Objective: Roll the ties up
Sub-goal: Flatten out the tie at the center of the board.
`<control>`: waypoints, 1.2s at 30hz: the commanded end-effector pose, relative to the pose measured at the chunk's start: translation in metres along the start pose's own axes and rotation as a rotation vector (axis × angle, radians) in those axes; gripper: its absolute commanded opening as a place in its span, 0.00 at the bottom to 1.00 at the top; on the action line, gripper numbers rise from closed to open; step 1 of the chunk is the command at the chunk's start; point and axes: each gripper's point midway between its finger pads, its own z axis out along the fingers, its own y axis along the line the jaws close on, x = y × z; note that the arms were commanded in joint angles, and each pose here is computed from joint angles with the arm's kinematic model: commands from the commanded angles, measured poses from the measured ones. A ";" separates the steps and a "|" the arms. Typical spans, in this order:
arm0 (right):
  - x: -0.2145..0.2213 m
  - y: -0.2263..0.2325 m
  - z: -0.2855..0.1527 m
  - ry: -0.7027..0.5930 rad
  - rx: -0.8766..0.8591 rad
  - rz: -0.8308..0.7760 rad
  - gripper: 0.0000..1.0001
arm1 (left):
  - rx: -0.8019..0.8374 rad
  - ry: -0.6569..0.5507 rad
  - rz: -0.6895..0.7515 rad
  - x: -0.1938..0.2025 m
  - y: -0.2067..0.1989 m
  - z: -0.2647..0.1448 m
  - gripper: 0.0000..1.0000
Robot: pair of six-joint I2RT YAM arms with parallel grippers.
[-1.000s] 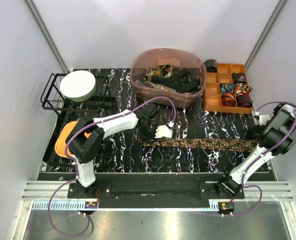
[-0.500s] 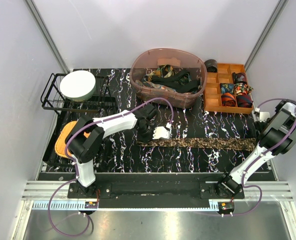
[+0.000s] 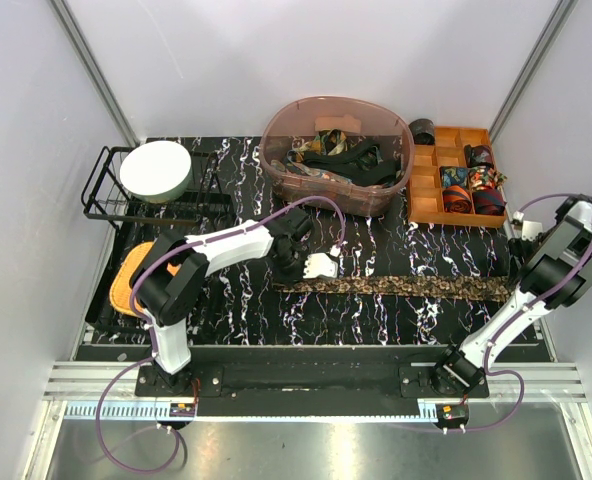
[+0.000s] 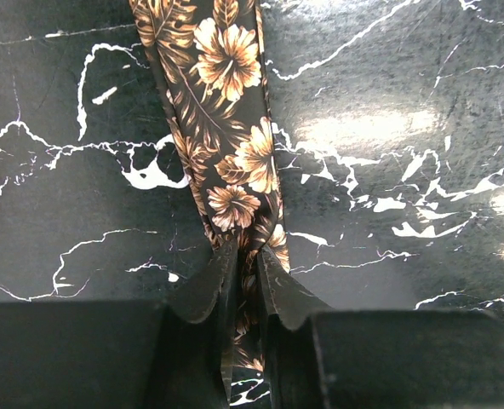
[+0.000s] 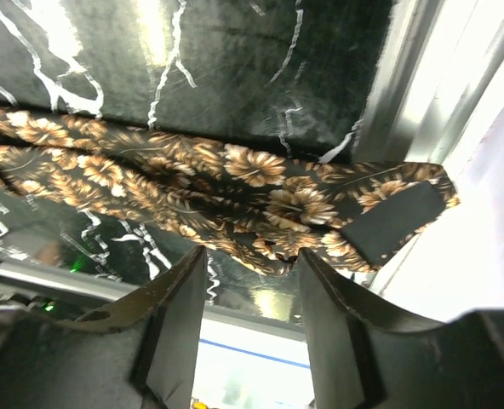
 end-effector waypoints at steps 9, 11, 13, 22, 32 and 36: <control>-0.010 -0.032 0.032 -0.029 -0.002 0.098 0.70 | -0.040 -0.027 -0.002 -0.004 0.007 -0.015 0.16; -0.013 -0.034 0.035 -0.037 0.006 0.104 0.71 | -0.038 -0.027 -0.006 -0.003 0.006 -0.015 0.16; -0.013 -0.038 0.039 -0.038 0.021 0.106 0.72 | -0.038 -0.031 -0.016 -0.003 0.007 -0.016 0.16; -0.005 -0.046 0.047 -0.012 0.072 0.087 0.86 | -0.067 -0.031 -0.027 0.007 0.011 -0.027 0.15; -0.007 -0.051 0.043 -0.014 0.097 0.073 0.74 | -0.048 -0.027 -0.035 0.014 0.005 -0.027 0.58; -0.006 -0.061 0.038 -0.012 0.150 0.046 0.66 | -0.078 -0.091 -0.030 -0.001 0.009 -0.035 0.71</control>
